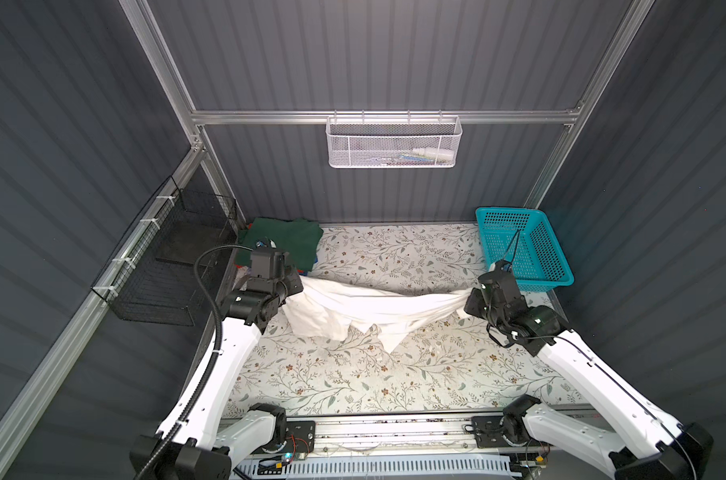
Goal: Fold and stack the t-shirts
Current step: 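Lift the t-shirt with both grippers, stretch it apart and lay it flat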
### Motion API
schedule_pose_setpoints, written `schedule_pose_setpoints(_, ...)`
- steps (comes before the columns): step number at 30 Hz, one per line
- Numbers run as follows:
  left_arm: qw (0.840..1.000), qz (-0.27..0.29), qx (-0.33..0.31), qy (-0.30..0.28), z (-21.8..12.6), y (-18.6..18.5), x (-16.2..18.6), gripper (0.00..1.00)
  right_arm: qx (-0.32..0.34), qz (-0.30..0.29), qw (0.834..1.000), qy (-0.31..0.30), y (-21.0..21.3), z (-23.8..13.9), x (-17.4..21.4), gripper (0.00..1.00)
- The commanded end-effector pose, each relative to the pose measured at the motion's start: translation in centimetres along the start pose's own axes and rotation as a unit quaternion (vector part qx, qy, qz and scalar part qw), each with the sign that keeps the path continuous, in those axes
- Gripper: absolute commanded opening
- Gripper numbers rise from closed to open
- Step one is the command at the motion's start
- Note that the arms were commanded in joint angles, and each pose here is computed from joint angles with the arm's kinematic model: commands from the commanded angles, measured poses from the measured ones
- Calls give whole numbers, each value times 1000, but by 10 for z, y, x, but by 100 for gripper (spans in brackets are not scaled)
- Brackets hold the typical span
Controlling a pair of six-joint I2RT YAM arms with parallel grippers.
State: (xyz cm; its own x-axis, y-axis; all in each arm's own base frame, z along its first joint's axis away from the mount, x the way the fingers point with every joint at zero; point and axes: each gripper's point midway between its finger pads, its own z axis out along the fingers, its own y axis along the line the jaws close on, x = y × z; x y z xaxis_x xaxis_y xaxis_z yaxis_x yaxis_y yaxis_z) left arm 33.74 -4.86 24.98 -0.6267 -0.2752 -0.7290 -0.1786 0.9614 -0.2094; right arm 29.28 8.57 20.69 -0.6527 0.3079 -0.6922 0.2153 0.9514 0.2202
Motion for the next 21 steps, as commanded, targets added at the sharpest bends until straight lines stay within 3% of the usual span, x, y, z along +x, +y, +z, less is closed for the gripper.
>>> schedule_pose_setpoints(1,999,-13,43,-18,12,-27,-31,0,-10,-17,1000,-5,20,14,-28,0)
schedule_pose_setpoints(6,997,13,36,-62,14,-48,-96,0,12,-19,999,-38,27,23,-101,0)
schedule_pose_setpoints(10,994,12,58,-95,-21,-57,-122,0,13,-25,997,-72,28,-15,-132,0)
schedule_pose_setpoints(19,980,7,55,-192,-156,-8,-100,0,-67,-40,995,-63,4,-122,-73,0)
schedule_pose_setpoints(21,974,5,51,-221,-193,3,-103,0,-59,-49,994,-73,-8,-148,-72,0)
